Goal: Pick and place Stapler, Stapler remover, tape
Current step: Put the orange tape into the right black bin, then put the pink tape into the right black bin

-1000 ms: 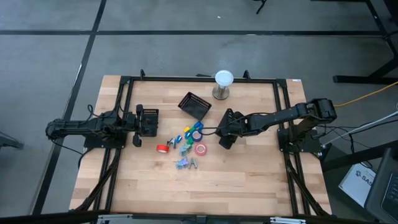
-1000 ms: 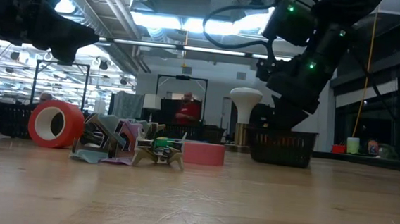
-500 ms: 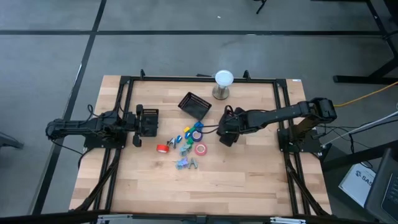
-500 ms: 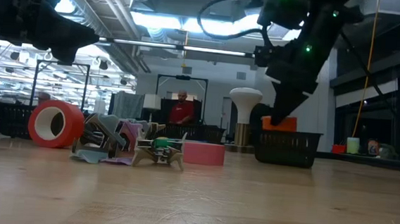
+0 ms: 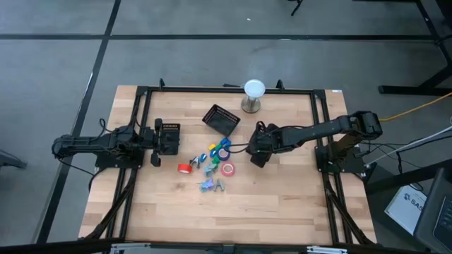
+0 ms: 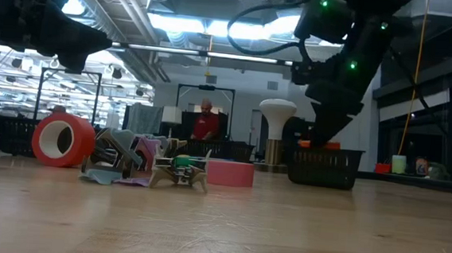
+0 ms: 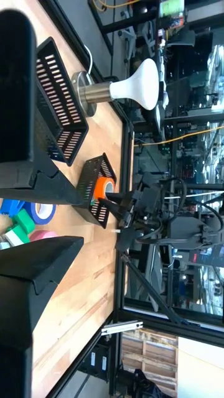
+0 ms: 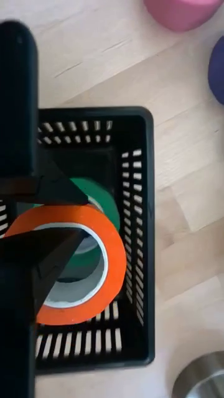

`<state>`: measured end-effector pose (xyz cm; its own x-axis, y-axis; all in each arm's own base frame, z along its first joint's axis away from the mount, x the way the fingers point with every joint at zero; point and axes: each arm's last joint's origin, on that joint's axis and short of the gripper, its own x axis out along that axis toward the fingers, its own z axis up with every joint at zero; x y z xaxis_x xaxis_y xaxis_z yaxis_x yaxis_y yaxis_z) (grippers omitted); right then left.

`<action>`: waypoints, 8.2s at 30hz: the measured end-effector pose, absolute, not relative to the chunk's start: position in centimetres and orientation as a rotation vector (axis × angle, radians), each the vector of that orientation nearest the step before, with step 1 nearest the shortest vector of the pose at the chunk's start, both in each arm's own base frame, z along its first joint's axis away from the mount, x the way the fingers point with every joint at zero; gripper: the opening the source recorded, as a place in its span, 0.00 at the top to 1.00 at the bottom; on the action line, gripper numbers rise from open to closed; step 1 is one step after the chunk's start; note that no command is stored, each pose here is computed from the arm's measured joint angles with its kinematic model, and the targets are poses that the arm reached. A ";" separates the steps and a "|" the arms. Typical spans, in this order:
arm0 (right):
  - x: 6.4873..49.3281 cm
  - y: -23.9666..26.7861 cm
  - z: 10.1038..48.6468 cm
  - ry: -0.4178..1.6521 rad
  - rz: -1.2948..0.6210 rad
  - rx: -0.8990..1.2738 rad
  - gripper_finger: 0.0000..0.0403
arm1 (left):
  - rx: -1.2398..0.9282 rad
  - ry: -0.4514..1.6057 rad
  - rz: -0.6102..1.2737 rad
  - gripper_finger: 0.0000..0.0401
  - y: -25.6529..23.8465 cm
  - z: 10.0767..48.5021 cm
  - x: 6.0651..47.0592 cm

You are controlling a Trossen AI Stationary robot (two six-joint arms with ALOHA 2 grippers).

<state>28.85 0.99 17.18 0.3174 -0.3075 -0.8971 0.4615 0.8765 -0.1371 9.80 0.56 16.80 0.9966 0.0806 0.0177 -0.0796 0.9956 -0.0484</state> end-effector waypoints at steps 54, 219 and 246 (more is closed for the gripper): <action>29.5 1.1 17.7 1.115 -0.430 0.137 0.51 | -0.047 -0.020 0.080 0.78 0.6 16.8 9.8; 37.4 8.8 12.8 0.964 -0.014 -0.041 0.73 | -0.047 -0.020 0.080 0.78 0.6 16.8 9.8; 36.5 9.2 16.7 0.921 0.128 0.094 0.90 | -0.048 -0.020 0.080 0.78 0.6 16.8 9.8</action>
